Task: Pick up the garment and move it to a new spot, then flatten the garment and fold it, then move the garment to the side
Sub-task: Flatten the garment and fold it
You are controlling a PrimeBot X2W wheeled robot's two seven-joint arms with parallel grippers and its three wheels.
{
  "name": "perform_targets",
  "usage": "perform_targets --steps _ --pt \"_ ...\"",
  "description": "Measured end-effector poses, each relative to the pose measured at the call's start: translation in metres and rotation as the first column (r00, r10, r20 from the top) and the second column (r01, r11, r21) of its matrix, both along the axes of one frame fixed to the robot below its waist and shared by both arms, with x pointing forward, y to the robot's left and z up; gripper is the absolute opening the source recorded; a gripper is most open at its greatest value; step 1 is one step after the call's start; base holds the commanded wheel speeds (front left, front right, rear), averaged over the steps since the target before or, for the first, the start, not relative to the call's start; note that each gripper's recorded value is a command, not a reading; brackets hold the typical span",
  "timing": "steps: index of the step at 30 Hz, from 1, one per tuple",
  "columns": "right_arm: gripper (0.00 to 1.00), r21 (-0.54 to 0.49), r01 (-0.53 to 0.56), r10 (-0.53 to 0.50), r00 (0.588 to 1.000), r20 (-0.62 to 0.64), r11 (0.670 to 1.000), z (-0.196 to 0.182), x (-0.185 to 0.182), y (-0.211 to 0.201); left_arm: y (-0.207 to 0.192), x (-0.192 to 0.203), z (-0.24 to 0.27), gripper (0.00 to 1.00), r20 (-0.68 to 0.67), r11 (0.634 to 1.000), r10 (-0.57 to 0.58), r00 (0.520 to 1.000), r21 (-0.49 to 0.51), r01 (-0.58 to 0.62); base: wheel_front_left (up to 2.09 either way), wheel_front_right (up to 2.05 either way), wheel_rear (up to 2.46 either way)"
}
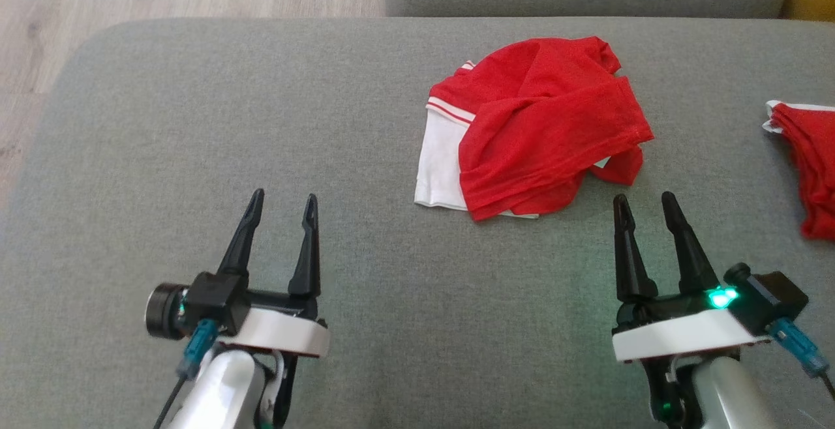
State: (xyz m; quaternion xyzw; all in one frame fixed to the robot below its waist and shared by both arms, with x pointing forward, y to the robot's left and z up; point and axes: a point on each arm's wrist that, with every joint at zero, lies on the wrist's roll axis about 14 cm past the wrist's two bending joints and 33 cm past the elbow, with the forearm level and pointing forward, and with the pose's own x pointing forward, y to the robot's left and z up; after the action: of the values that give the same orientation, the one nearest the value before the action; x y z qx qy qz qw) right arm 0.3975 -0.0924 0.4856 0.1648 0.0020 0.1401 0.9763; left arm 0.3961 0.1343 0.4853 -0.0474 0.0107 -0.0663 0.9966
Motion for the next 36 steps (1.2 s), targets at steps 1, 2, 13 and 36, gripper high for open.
perform_targets --steps 1,2,13,36 --pt "1.0 -0.003 -0.001 0.0 1.0 -0.001 1.0 -0.001 0.0 0.0 -0.001 0.0 0.001 1.0 0.006 1.0 0.0 1.0 0.0 0.0 0.0 0.0 0.0" --pt "1.0 -0.005 0.0 0.0 1.0 -0.002 1.0 -0.001 0.0 0.0 -0.002 0.001 0.003 1.0 0.012 1.0 0.0 1.0 -0.002 0.0 0.0 0.0 0.0" --pt "1.0 -0.061 0.04 -0.04 0.999 -0.003 0.997 -0.008 0.021 -0.015 -0.017 0.012 0.001 1.0 0.017 0.999 -0.034 0.999 -0.012 0.034 0.0 0.0 0.0" --pt "0.0 -0.047 -0.058 0.06 0.998 0.036 0.997 0.012 0.096 0.027 -0.004 0.022 0.001 1.0 0.014 1.0 0.011 1.0 -0.017 -0.01 0.0 0.0 0.0"
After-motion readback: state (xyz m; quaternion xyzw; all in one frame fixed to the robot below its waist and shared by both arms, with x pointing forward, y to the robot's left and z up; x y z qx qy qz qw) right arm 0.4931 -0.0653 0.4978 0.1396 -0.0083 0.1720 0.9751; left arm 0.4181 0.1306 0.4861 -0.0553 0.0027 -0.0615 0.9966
